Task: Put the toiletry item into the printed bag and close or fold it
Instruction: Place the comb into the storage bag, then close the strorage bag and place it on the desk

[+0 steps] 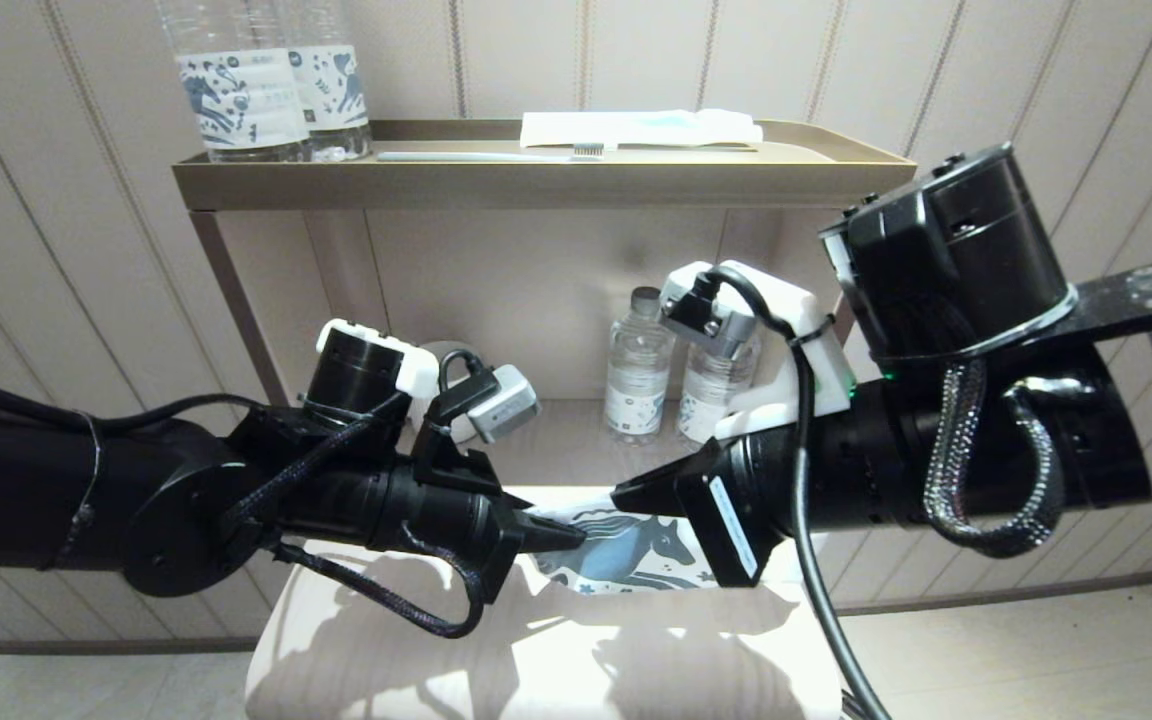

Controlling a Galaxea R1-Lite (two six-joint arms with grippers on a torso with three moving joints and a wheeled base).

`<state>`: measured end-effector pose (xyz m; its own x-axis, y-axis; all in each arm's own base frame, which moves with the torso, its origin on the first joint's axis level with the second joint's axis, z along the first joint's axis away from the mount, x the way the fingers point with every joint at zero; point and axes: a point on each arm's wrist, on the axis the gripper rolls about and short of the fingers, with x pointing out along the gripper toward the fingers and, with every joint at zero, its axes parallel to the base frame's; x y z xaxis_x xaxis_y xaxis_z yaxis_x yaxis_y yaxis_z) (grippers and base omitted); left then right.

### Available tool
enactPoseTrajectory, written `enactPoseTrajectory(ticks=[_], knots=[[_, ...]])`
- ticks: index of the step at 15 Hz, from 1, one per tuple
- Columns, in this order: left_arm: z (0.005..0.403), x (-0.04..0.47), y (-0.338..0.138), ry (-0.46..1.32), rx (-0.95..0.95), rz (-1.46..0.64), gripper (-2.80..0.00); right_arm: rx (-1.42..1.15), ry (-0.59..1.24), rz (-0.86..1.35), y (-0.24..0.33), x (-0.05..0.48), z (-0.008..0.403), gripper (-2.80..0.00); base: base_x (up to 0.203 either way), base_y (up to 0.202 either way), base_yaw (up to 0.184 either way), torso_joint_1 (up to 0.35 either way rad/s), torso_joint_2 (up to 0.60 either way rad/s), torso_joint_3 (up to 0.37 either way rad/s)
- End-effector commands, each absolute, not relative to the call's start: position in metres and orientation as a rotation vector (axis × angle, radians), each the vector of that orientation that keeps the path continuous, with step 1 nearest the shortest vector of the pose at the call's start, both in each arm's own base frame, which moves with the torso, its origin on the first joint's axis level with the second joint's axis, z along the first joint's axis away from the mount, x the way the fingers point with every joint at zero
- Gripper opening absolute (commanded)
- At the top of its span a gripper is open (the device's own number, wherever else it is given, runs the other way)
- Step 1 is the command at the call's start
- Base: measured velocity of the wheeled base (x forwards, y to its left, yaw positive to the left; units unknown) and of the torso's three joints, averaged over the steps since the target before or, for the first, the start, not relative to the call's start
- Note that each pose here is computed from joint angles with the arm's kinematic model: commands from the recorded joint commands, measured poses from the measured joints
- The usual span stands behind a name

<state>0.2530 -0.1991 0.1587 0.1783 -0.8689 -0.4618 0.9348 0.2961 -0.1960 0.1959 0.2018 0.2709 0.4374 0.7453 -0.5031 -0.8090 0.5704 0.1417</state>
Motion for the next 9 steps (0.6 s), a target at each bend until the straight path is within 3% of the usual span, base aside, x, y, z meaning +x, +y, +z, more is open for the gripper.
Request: enactPoseTrajectory(ticks=[1, 7, 8, 9], knots=[[0.169, 0.249, -0.197, 0.587, 0.203, -1.309, -2.80, -0.143, 0.569, 1.016, 0.196, 0.196, 0.265, -2.80, 0.000, 0.000, 0.000, 0.000, 0.00, 0.000], [0.180, 0.247, -0.196, 0.629, 0.306, -1.357, -2.80, -0.160, 0.569, 1.111, 0.187, 0.205, 0.258, -2.80, 0.000, 0.000, 0.000, 0.000, 0.00, 0.000], [0.184, 0.247, -0.198, 0.623, 0.310, -1.359, -2.80, -0.165, 0.565, 1.125, 0.185, 0.205, 0.257, 0.00, 0.000, 0.000, 0.000, 0.000, 0.00, 0.000], [0.187, 0.248, -0.202, 0.610, 0.314, -1.363, -2.80, -0.163, 0.564, 1.134, 0.184, 0.205, 0.257, 0.00, 0.000, 0.000, 0.000, 0.000, 0.00, 0.000]])
